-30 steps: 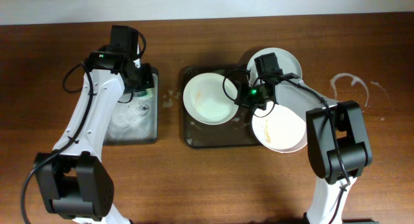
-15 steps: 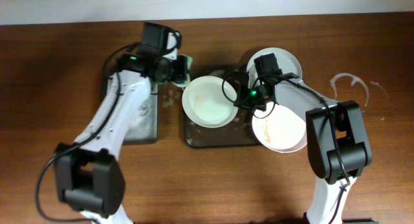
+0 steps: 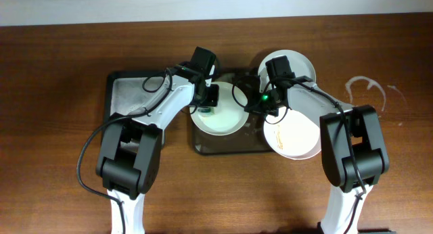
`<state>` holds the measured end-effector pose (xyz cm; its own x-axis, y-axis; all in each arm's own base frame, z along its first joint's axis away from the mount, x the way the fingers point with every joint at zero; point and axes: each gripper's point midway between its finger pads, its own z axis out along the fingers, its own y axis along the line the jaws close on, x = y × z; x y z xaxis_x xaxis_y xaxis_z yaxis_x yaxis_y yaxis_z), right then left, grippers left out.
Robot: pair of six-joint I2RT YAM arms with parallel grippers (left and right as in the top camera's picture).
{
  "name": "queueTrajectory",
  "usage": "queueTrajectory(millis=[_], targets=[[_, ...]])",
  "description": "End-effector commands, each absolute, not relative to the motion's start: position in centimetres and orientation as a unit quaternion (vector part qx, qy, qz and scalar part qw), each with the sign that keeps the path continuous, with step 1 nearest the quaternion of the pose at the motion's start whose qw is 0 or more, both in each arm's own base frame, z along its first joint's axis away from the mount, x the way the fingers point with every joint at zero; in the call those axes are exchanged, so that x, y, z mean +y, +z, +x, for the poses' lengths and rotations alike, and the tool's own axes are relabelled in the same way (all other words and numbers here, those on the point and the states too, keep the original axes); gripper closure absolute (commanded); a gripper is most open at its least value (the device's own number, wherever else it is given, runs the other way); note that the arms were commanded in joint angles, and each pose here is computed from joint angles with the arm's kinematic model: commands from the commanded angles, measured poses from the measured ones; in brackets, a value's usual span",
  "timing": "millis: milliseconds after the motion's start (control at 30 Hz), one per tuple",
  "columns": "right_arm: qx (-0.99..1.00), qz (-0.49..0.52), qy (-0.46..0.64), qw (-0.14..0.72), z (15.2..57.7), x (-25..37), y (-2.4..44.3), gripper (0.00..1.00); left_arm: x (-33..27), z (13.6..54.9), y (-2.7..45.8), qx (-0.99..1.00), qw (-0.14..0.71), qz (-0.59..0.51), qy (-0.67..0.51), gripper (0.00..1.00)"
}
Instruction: Clean dirty plates on tray and stack at the side
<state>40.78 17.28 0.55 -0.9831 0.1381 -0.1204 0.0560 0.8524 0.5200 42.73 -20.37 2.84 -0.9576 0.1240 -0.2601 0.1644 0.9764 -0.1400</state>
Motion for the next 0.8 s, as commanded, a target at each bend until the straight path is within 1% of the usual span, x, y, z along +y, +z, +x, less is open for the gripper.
queueTrajectory(millis=[0,100,167,400,533,667,767], targets=[[0.963,0.047,0.259,0.066,40.3,17.5,-0.4,0.96,-18.9,41.2,1.9,0.995,0.088,0.028,-0.047,1.0],[0.962,0.047,0.259,0.066,40.3,17.5,-0.4,0.95,-19.5,40.4,1.8,0.995,0.078,0.037,-0.045,1.0],[0.962,0.046,0.259,0.067,40.4,17.5,-0.4,0.96,-20.4,40.7,1.9,0.994,0.09,0.046,-0.051,1.0],[0.962,0.047,0.259,0.066,40.3,17.5,-0.4,0.96,-22.6,44.2,3.0,0.981,0.169,0.051,-0.084,1.0],[0.962,0.046,0.259,0.067,40.4,17.5,-0.4,0.96,-21.5,45.4,2.0,0.98,0.19,0.042,-0.047,1.0],[0.962,0.046,0.259,0.067,40.4,17.5,-0.4,0.95,-19.9,44.2,0.6,0.986,0.161,0.03,-0.008,1.0],[0.962,0.046,0.26,0.067,40.4,17.5,-0.4,0.95,-20.2,41.8,0.5,0.994,0.101,0.031,-0.029,1.0]])
